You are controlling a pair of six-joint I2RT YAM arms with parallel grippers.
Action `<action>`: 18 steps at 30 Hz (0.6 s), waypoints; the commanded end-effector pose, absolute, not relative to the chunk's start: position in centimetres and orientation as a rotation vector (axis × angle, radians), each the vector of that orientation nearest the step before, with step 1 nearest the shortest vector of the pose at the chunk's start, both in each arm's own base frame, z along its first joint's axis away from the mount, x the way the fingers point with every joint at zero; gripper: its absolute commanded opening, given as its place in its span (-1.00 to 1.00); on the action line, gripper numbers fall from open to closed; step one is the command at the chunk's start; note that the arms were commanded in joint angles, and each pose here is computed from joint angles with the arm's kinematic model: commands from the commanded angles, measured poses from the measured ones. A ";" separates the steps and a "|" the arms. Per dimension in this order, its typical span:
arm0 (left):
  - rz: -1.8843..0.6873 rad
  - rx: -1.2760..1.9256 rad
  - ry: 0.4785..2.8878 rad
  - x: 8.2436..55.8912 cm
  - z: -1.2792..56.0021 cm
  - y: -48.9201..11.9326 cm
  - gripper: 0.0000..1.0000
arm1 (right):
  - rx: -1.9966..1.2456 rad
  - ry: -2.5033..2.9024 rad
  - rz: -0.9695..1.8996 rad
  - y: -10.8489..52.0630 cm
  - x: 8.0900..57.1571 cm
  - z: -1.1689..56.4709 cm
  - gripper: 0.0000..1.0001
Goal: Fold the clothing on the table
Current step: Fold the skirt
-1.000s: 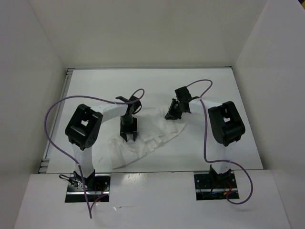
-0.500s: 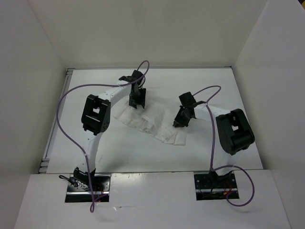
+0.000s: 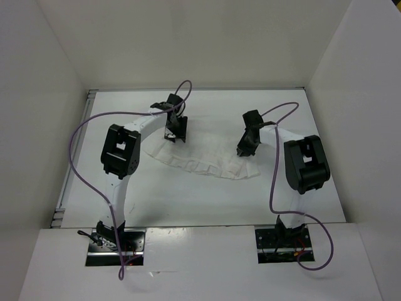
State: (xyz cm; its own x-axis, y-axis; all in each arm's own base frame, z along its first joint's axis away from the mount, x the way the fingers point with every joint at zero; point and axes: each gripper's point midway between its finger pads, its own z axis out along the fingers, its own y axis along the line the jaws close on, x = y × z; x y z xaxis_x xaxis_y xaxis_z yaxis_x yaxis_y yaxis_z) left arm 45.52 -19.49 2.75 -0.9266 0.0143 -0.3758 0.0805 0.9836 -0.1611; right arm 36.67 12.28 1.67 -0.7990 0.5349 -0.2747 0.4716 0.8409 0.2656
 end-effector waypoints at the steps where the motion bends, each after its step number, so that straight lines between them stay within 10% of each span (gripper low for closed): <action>1: -0.327 0.050 2.776 43.3 4.8 -19.5 0.17 | 0.669 2.643 0.175 10.2 37.1 3.5 -0.53; 7: -0.477 -0.040 2.480 44.5 17.3 -18.0 0.90 | 0.475 2.494 0.442 12.9 38.3 12.4 -0.35; 18: -0.439 -0.099 2.553 46.5 11.2 -10.5 0.98 | 0.366 2.472 0.616 14.6 37.1 16.1 -0.27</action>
